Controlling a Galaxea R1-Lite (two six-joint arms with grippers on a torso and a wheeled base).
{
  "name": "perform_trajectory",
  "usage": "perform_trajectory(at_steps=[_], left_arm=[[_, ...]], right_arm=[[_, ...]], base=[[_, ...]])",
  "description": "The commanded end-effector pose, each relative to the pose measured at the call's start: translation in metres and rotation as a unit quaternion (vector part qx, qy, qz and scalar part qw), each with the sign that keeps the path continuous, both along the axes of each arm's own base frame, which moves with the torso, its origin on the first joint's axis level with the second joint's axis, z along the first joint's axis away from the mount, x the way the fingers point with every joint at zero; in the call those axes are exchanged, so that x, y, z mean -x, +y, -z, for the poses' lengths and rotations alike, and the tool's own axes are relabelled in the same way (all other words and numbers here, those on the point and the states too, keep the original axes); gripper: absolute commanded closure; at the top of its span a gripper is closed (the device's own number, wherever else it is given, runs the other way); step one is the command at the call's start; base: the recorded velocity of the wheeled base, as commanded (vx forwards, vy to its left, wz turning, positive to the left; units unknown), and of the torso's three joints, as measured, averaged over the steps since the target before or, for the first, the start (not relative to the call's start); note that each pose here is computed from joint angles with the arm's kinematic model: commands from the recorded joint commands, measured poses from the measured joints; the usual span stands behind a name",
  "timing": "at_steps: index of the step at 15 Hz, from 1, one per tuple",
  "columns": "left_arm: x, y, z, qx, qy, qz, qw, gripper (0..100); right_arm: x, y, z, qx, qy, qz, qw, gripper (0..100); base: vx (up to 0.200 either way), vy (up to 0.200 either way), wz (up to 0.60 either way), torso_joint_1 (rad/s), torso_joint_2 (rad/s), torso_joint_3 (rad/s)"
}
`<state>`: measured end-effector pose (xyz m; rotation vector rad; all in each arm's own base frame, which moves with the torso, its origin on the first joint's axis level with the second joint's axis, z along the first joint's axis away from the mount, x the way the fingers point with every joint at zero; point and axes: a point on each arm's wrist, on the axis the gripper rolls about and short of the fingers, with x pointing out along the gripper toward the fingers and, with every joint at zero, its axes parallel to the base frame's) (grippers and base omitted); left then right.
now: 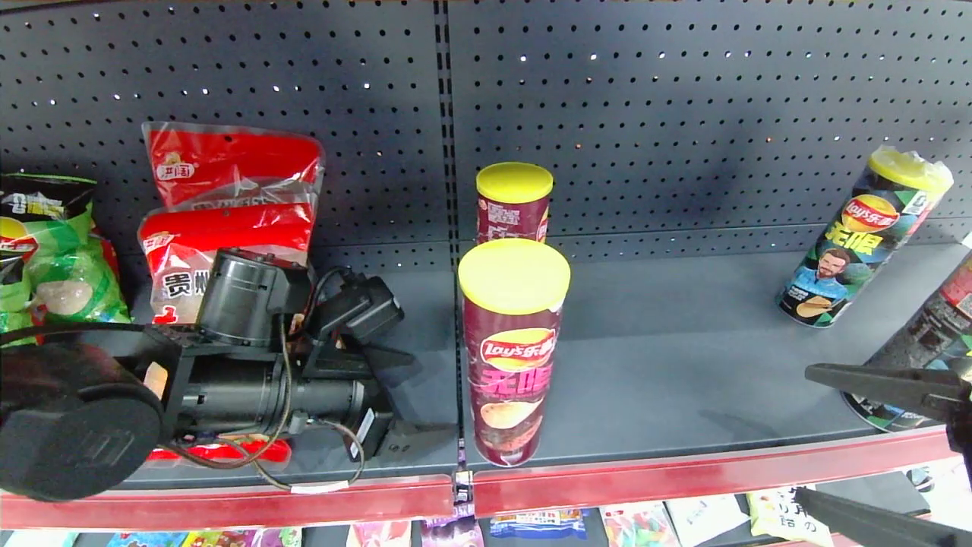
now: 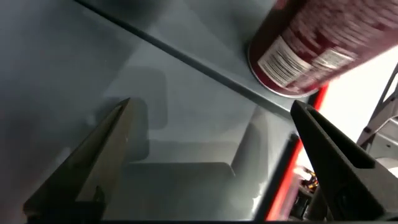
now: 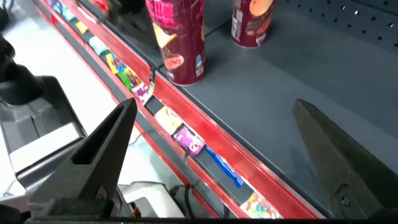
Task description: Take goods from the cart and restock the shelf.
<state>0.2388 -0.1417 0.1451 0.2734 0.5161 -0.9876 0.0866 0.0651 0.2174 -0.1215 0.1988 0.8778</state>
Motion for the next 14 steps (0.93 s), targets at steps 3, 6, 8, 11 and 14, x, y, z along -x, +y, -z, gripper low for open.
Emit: perform_trajectory(at_steps=[3, 6, 8, 11, 14], left_arm=[[-0.012, -0.011, 0.002, 0.0, 0.001, 0.007, 1.0, 0], [-0.015, -0.015, 0.001, 0.002, -0.002, 0.01, 0.9999, 0], [-0.017, -0.016, 0.002, 0.002, -0.001, 0.01, 1.0, 0], [-0.018, -0.016, 0.002, 0.002, -0.001, 0.01, 0.9999, 0], [-0.014, -0.012, -0.004, 0.007, -0.008, 0.005, 0.9999, 0]], right_arm=[[0.001, 0.0, -0.001, -0.003, -0.001, 0.0, 1.0, 0], [-0.001, 0.001, -0.002, -0.003, -0.001, 0.0, 1.0, 0], [-0.001, 0.001, -0.002, -0.003, -0.001, 0.0, 1.0, 0], [-0.002, 0.001, -0.003, -0.003, -0.001, 0.0, 1.0, 0], [-0.003, 0.002, 0.001, 0.002, 0.006, 0.0, 1.0, 0]], base=[[0.0, 0.0, 0.0, 0.0, 0.0, 0.0], [0.0, 0.0, 0.0, 0.0, 0.0, 0.0], [0.0, 0.0, 0.0, 0.0, 0.0, 0.0], [0.0, 0.0, 0.0, 0.0, 0.0, 0.0], [0.0, 0.0, 0.0, 0.0, 0.0, 0.0]])
